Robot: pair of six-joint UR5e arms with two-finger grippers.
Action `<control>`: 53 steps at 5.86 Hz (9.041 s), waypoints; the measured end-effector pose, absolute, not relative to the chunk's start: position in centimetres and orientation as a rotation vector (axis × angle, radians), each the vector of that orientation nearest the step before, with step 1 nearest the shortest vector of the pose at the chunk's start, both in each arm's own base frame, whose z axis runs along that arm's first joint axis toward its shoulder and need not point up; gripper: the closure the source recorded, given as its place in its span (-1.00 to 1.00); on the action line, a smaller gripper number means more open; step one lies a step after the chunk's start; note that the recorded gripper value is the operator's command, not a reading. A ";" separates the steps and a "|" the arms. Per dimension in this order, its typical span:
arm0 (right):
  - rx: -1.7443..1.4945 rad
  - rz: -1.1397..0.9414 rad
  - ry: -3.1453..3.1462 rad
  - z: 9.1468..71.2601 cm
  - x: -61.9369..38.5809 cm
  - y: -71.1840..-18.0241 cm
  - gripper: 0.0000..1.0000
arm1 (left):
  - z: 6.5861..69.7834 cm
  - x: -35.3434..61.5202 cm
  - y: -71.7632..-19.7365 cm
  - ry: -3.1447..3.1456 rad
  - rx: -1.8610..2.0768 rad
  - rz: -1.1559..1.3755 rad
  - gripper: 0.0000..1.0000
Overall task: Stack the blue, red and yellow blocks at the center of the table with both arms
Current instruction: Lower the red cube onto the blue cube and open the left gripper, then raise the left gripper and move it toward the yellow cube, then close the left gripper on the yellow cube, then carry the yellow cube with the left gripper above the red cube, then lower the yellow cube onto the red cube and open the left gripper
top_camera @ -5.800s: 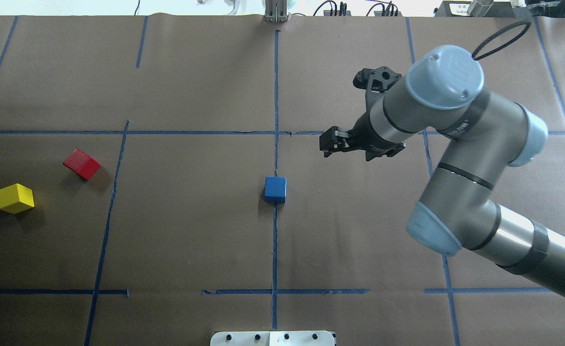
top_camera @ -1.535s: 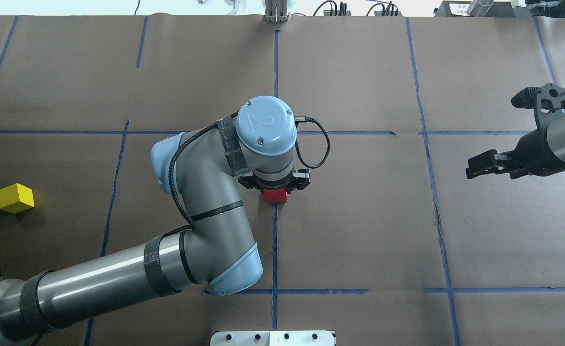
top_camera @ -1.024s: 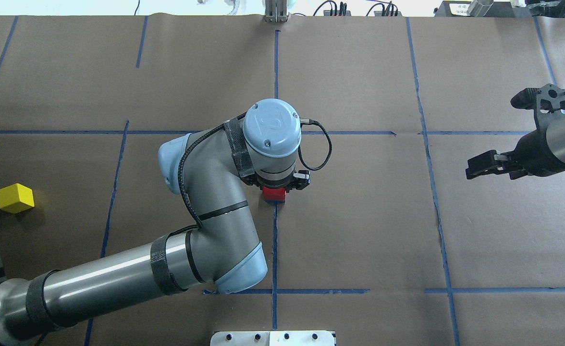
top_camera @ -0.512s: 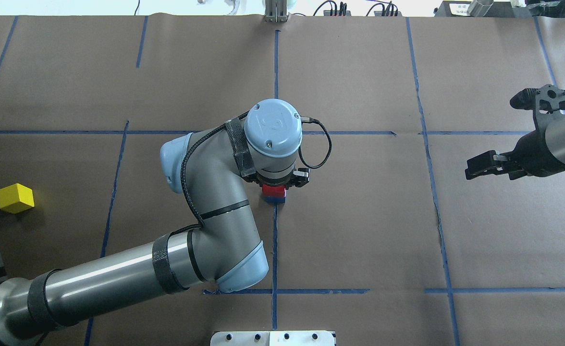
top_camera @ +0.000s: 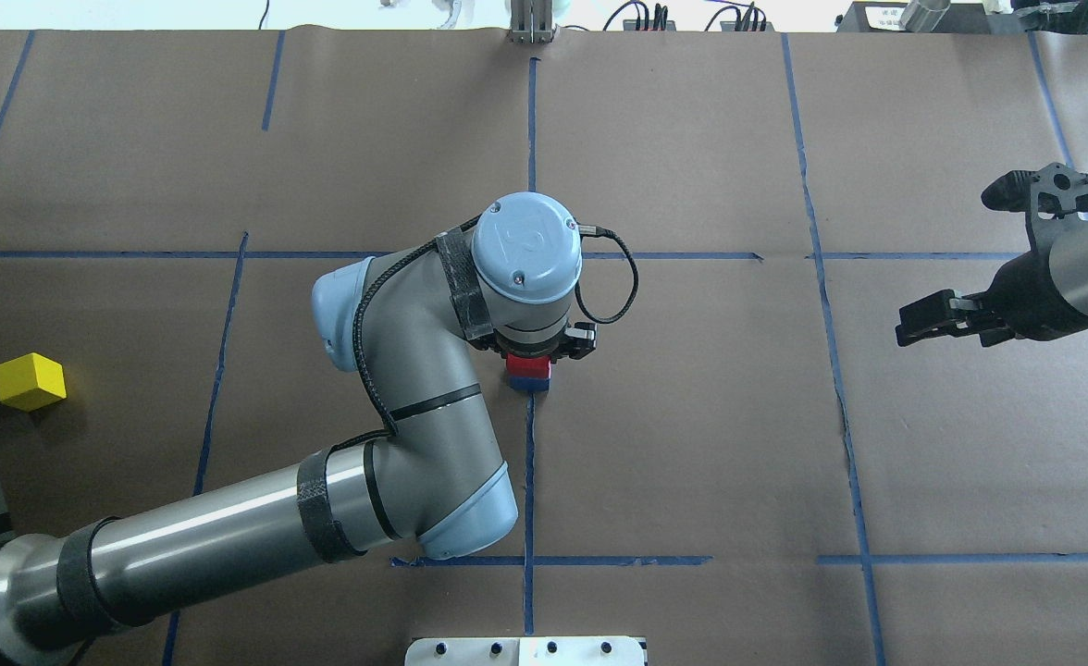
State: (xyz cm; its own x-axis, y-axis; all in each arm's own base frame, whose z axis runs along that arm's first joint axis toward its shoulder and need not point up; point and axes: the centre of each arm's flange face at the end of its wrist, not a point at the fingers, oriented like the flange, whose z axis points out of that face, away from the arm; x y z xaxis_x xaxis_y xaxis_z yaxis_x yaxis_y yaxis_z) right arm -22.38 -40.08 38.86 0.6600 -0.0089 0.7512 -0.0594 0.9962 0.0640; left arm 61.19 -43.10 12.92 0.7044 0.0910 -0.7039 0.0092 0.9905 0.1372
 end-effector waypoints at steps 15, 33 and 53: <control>0.090 0.032 -0.861 38.4 -22.6 -40.2 -1.00 | 12.4 60.7 -43.1 0.828 0.154 0.043 -1.00; 0.115 0.032 -0.889 36.7 -21.0 -39.2 -1.00 | 61.0 18.8 -44.6 0.904 -0.307 -0.283 -1.00; 0.209 -0.048 -0.805 45.0 -8.2 -42.8 -1.00 | 9.4 57.7 -47.5 0.847 -0.125 0.088 1.00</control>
State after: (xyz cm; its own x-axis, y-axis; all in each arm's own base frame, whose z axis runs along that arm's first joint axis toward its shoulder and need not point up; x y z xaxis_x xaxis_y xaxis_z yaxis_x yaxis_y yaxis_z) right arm -8.24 -42.75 44.98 0.6935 -0.1224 0.7100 -0.0363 0.9783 0.2042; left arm 57.71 -47.52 9.42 0.6592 0.0283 -0.7515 -0.1275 0.9890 -0.0746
